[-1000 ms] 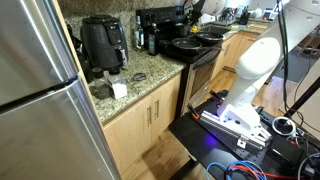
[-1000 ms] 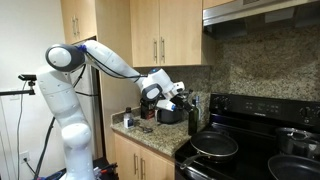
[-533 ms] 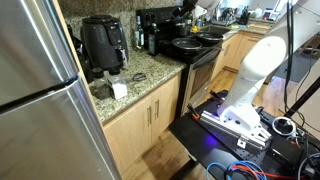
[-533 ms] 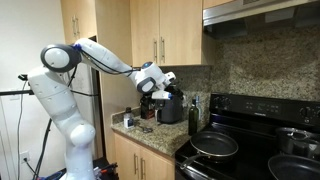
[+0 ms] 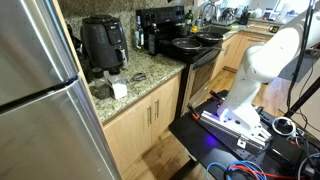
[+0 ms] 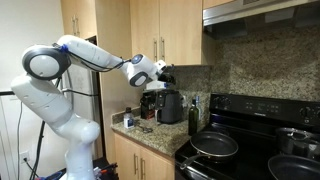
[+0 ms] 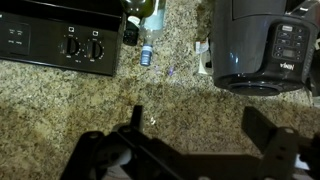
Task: Open the right door of the top cabinet.
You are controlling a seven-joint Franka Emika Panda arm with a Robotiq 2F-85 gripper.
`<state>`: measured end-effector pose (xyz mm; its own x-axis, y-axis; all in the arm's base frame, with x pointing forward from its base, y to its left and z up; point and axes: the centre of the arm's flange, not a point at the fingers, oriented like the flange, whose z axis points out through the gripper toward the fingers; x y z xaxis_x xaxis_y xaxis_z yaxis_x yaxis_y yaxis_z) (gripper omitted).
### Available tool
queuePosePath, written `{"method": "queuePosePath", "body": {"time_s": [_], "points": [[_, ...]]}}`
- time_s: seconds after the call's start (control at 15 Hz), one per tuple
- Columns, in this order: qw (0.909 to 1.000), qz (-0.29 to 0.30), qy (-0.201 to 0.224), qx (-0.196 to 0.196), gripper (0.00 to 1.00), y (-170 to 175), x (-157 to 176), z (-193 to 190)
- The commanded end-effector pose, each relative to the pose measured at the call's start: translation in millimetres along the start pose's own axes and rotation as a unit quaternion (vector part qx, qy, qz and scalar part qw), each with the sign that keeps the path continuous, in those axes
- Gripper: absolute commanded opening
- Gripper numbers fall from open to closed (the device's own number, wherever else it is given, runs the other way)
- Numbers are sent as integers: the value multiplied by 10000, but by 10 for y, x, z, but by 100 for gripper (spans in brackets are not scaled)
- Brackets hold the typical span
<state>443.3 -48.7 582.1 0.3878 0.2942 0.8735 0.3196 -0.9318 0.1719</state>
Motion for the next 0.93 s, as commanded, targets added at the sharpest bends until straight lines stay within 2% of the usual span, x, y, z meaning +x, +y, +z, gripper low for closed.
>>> {"method": "queuePosePath", "body": {"time_s": [0.0, 0.13, 0.27, 0.4, 0.6, 0.73, 0.8, 0.87], "points": [[10000, 5, -1, 1, 100, -1, -9, -1], [10000, -60, -11, -19, 100, 7, -10, -2], [9994, -104, 329, -10, 100, 8, 5, 34], [9962, -206, 845, -83, 100, 1, 54, 66], [9860, -192, 1649, -177, 100, -59, 136, 98], [9798, -8, 1996, -156, 100, -108, 159, 108], [9768, 90, 2137, -80, 100, -26, 409, -205], [9745, 114, 2242, -13, 100, -23, 433, -202]]}}
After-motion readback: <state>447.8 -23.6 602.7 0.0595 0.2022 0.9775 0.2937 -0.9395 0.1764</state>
